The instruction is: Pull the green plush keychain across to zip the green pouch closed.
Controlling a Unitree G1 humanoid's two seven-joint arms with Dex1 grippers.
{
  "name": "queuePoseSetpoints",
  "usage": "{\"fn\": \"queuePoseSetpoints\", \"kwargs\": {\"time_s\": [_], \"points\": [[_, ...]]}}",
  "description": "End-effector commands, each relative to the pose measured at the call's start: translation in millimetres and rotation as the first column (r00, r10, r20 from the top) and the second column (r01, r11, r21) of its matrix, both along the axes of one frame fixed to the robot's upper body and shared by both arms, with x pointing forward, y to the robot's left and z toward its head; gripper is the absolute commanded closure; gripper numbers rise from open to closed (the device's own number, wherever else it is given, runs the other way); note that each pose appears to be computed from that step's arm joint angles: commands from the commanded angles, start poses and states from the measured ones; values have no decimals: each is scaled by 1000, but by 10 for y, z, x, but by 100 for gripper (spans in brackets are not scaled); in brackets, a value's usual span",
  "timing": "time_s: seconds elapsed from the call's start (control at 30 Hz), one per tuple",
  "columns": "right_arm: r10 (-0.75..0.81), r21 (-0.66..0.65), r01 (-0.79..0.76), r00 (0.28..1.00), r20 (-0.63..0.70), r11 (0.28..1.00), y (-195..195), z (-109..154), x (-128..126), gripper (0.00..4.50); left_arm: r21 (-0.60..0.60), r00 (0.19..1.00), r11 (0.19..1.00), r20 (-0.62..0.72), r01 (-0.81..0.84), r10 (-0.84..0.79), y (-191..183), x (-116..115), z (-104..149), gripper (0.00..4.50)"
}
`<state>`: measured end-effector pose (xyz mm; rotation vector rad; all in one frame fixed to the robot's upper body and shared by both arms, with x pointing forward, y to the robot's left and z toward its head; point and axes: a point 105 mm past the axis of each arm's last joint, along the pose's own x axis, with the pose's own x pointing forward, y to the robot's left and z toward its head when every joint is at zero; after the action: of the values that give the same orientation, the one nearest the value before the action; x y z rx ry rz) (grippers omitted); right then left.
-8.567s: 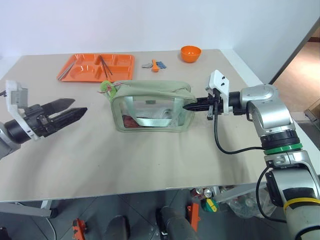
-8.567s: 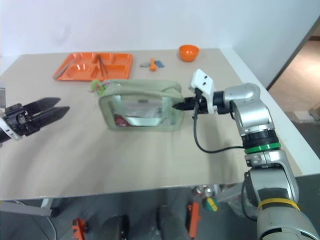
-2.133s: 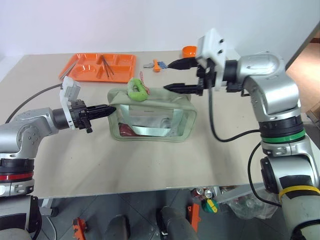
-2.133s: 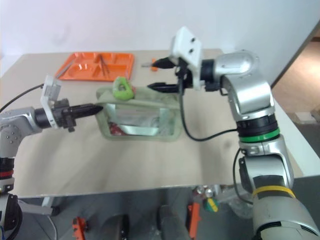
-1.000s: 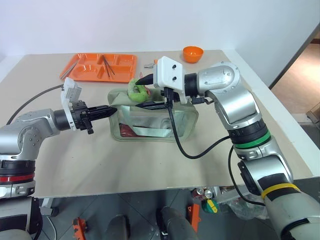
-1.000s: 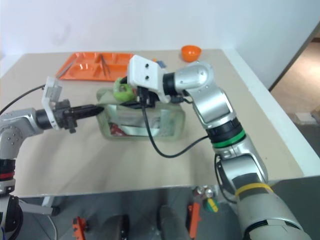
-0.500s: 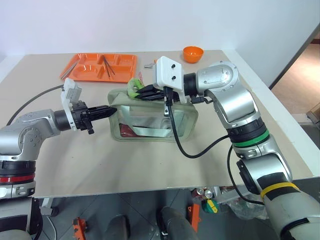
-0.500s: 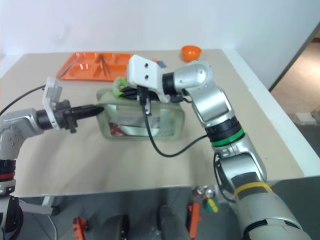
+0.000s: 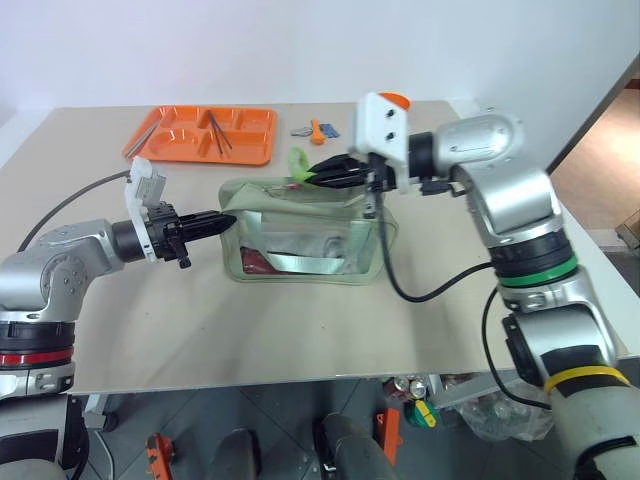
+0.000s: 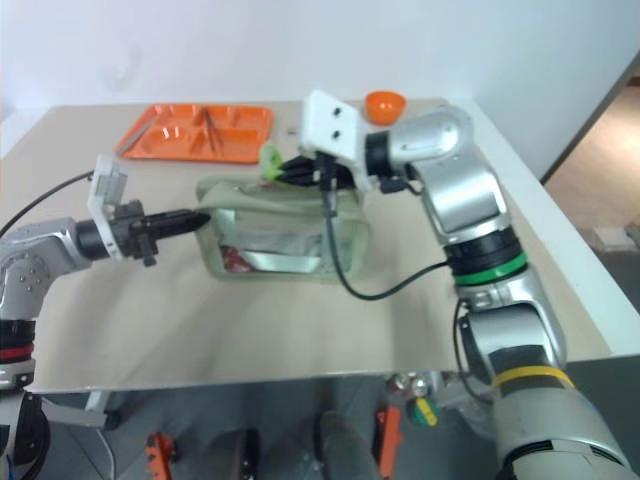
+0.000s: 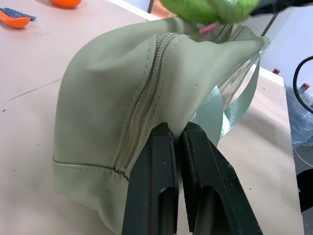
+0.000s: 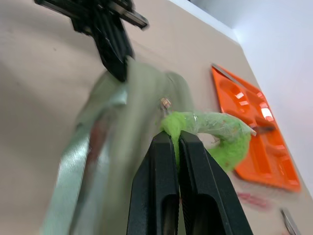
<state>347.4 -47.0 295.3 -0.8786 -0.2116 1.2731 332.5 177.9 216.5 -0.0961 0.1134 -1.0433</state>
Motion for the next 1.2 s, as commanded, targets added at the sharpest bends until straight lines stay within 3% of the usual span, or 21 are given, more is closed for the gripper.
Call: {"fn": "queuePoseSetpoints", "kwargs": {"time_s": [0.03, 0.43, 0.57, 0.73, 0.87, 1.2], "points": [[-29, -9, 29, 998, 49, 1000, -285, 243, -31, 448, -6, 998, 1000, 56, 4, -4, 4, -23, 128, 450], [-134, -202, 162, 980, 146, 966, -873, 293, 17, 448, -16, 998, 1000, 56, 3, -2, -3, -15, 125, 450], [-188, -361, 281, 944, 270, 889, -1240, 270, 74, 448, -15, 999, 1000, 54, -1, 2, 9, -22, 125, 450], [-236, -385, 352, 919, 316, 853, -1421, 223, 148, 448, -14, 999, 1000, 51, -5, 6, 27, -32, 117, 450], [-222, -395, 321, 935, 276, 861, -1377, -10, 113, 448, -16, 999, 1000, 50, -9, 10, 50, -42, 127, 450], [-179, -391, 210, 977, 113, 896, -993, -871, -28, 448, -18, 999, 1000, 44, -14, 14, 68, -69, 122, 450]]}}
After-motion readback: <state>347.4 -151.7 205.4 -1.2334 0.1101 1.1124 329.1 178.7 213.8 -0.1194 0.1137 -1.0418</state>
